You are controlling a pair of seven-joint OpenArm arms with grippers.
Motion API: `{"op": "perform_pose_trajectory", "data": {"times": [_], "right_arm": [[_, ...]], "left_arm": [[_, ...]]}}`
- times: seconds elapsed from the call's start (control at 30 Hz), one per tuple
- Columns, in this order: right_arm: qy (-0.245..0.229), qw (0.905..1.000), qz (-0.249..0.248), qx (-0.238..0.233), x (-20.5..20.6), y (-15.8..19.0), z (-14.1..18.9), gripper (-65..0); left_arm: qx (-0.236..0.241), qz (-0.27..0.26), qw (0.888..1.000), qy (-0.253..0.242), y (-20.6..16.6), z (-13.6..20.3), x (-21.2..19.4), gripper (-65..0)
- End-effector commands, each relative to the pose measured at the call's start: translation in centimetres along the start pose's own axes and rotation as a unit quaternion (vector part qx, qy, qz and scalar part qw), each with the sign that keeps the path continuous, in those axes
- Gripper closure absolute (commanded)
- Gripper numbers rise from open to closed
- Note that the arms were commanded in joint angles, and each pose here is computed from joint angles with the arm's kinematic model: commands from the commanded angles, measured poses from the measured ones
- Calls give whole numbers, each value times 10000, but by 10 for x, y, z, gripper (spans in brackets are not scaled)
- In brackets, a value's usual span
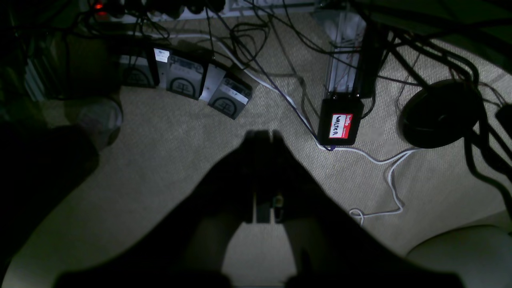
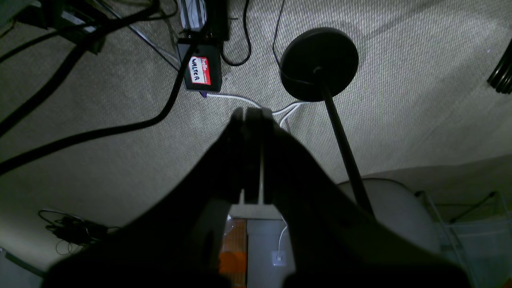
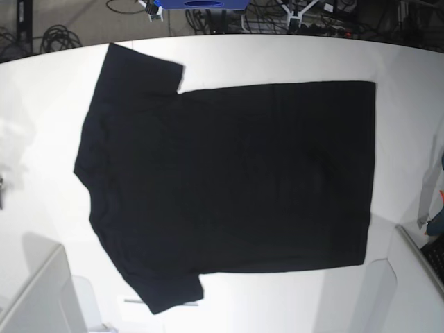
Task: Fold the T-shirt properly
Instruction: 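Move both grippers toward the shoulder corners of the black T-shirt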
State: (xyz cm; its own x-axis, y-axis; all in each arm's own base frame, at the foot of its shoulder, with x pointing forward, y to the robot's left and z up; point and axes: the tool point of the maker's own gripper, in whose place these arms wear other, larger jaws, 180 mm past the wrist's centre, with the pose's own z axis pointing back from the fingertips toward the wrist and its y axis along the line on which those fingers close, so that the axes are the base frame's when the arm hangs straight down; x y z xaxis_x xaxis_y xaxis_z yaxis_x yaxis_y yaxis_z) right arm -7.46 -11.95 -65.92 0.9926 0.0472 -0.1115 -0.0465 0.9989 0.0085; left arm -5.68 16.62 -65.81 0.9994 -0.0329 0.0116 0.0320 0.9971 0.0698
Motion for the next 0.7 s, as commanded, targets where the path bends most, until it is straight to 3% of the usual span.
{"op": "perform_pose_trajectory", "data": {"times": [0.0,0.17,0.67], "right_arm": [[32,10000,19,12,-4,-1,0,0],[32,10000,19,12,-4,-1,0,0],[32,10000,12,11,-2,-1,0,0]], "left_arm": [[22,-7,10000,58,1,1,-7,0],[19,-17,9998,-219,1,1,-1,0],[9,-40,9999,110,0,5,-34,0]]}}
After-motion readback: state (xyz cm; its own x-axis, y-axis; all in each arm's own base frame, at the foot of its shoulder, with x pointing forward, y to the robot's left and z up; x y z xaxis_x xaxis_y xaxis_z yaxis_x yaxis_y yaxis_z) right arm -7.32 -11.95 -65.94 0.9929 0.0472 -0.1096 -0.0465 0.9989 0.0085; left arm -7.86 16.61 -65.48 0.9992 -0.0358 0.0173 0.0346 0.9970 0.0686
